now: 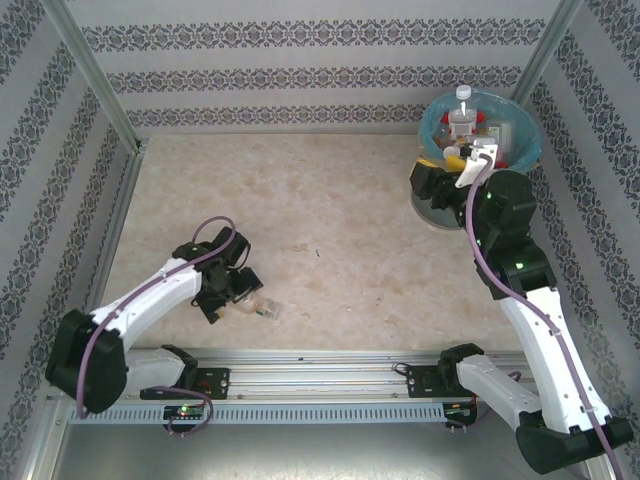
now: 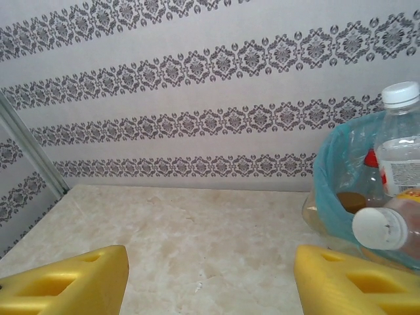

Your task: Put the plastic bottles in the bin

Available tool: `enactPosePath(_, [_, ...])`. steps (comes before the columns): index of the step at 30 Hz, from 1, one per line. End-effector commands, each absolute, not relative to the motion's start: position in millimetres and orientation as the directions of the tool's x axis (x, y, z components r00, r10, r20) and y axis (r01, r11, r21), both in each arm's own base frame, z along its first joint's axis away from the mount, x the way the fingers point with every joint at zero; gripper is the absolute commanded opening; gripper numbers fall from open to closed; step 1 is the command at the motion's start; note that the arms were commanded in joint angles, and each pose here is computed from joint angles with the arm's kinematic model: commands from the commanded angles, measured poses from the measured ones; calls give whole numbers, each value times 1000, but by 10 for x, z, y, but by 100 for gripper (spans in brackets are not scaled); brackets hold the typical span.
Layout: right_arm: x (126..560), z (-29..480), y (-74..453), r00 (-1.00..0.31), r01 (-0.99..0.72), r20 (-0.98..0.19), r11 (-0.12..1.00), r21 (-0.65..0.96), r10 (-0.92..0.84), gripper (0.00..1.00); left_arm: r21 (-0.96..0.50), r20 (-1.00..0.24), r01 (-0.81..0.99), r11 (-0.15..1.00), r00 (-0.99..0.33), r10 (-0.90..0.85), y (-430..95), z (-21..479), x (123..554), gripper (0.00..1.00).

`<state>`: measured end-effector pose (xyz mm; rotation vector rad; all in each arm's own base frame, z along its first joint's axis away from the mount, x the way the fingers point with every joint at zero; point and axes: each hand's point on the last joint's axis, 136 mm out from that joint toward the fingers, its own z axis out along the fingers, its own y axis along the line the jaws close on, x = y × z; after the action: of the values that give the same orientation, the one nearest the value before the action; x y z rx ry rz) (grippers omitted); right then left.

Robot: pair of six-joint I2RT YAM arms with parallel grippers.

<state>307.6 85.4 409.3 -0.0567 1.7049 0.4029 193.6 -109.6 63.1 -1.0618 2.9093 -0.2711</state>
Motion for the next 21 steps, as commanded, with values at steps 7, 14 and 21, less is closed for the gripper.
enactPosePath(7, [2987, 4053, 740, -156, -215, -979, 962, 166, 134, 68, -275, 42, -576, 770, -807, -588, -1434, 453, 2511, 96])
enactPosePath(14, [3007, 4028, 741, -159, -211, -976, 961, 179, 147, 70, -252, 29, -534, 807, -838, -545, -1376, 293, 2448, 76])
enactPosePath(21, [3084, 3974, 810, -193, -225, -968, 953, 201, 159, 70, -295, -87, -372, 880, -907, -412, -1389, 561, 2608, 55])
